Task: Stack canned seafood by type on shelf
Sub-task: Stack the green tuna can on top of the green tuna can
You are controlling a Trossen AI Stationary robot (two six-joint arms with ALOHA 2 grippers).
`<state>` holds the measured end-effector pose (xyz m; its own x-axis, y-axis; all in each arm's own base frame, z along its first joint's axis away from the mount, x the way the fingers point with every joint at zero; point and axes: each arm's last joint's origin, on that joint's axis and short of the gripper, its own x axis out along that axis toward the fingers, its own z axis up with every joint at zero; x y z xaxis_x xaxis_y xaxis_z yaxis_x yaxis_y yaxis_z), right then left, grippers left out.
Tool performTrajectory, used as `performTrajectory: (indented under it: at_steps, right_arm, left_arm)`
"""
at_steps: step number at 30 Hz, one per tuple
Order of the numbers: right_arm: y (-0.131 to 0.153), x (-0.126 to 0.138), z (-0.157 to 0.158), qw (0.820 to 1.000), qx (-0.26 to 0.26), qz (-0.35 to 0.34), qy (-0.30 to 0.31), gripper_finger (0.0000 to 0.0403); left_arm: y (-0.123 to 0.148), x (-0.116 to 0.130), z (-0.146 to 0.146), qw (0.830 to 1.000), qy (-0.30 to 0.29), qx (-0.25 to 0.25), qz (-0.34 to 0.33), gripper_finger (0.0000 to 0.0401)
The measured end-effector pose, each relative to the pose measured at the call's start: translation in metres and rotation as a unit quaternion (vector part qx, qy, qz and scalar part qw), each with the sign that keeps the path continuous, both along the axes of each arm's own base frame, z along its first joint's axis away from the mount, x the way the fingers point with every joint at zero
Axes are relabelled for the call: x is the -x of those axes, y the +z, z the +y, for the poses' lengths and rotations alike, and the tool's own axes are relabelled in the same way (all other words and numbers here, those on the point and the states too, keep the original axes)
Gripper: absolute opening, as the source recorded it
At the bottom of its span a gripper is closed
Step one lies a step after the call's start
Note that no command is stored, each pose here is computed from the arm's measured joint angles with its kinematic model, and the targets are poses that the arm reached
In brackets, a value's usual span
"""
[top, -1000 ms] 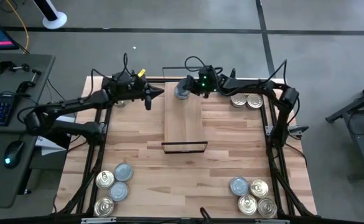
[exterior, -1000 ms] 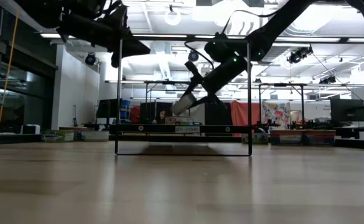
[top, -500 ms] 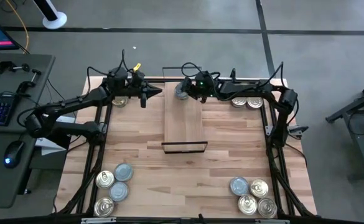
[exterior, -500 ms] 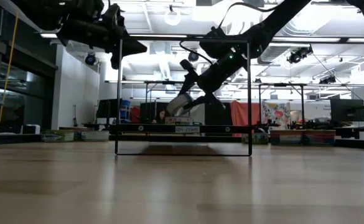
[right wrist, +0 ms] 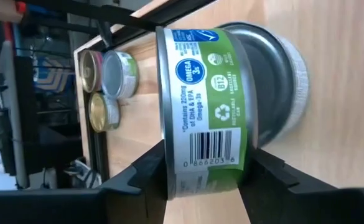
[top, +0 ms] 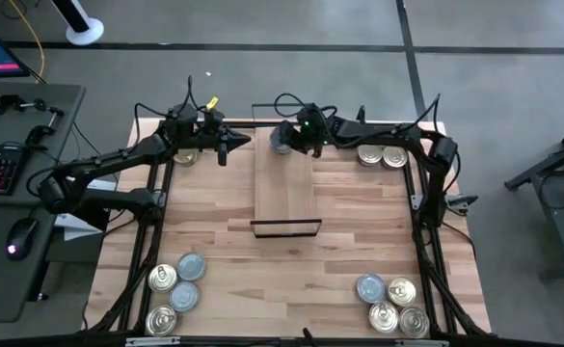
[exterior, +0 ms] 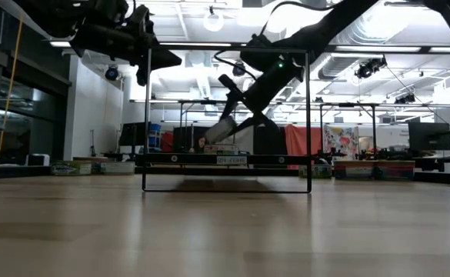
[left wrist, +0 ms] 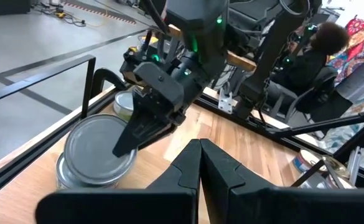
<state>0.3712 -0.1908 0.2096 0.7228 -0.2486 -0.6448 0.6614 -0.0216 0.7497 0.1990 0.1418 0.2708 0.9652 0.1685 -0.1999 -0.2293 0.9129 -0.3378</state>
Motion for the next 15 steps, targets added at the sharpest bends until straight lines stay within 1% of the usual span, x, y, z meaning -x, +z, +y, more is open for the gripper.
performTrajectory:
  at_steps: [3,7,13,15]
  right_arm:
    - [-0.0041,-0.0022,-0.0011,1.000,-0.013,-0.003,0.016,0.0154]
    - [-0.0077,-0.0042,-0.0015,1.000,-0.013,-0.004,0.019,0.0154]
    - [-0.0037,0.0032,-0.0019,0.997,0.033,0.032,0.067,0.0154]
    - [-0.0023,0.0057,-0.0032,0.996,0.040,0.038,0.073,0.0154]
  left_arm:
    - [0.0005,-0.0001,0.0001,1.000,0.004,0.010,-0.004,0.0000]
    - [0.0005,-0.0001,0.0001,1.000,0.005,0.020,-0.005,0.0000]
    - [0.0003,-0.0001,0.0000,0.999,0.009,0.037,-0.008,0.0000]
    - [0.0000,0.0000,0.0000,0.999,0.009,0.039,-0.006,0.0000]
